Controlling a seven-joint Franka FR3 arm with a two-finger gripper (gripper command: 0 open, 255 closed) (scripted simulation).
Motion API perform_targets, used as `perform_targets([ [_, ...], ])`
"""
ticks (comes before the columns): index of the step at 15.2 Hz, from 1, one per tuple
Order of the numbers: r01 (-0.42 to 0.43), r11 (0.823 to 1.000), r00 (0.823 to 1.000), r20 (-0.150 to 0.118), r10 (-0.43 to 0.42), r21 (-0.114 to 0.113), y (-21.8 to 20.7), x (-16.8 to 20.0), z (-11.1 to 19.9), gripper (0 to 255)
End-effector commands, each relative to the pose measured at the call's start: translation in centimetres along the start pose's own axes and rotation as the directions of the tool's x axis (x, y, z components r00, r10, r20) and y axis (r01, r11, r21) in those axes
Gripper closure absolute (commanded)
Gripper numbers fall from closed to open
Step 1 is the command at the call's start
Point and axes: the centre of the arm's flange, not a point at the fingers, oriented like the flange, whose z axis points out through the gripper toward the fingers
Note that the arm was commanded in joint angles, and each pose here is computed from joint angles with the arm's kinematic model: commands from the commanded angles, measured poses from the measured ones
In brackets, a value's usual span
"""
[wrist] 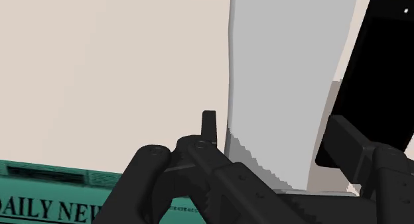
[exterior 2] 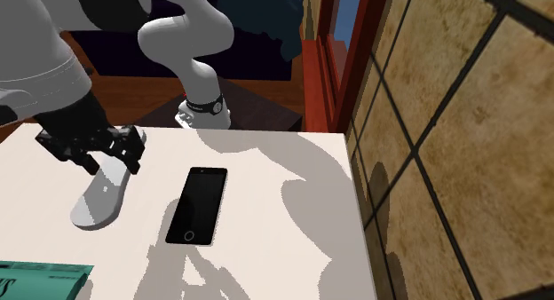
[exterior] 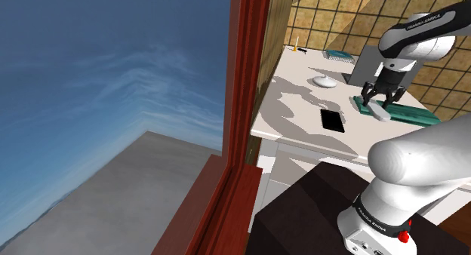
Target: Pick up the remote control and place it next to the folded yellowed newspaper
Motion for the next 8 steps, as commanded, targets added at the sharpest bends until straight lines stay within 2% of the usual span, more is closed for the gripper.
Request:
perform_targets([
  [1, 0.001, 1.0, 1.0, 0.0, -0.001, 0.0, 2.8, -0.2, 0.0, 255],
  [8, 0.001, 1.0, 1.0, 0.0, -0.001, 0.0, 12.0, -0.9, 0.1, 255],
])
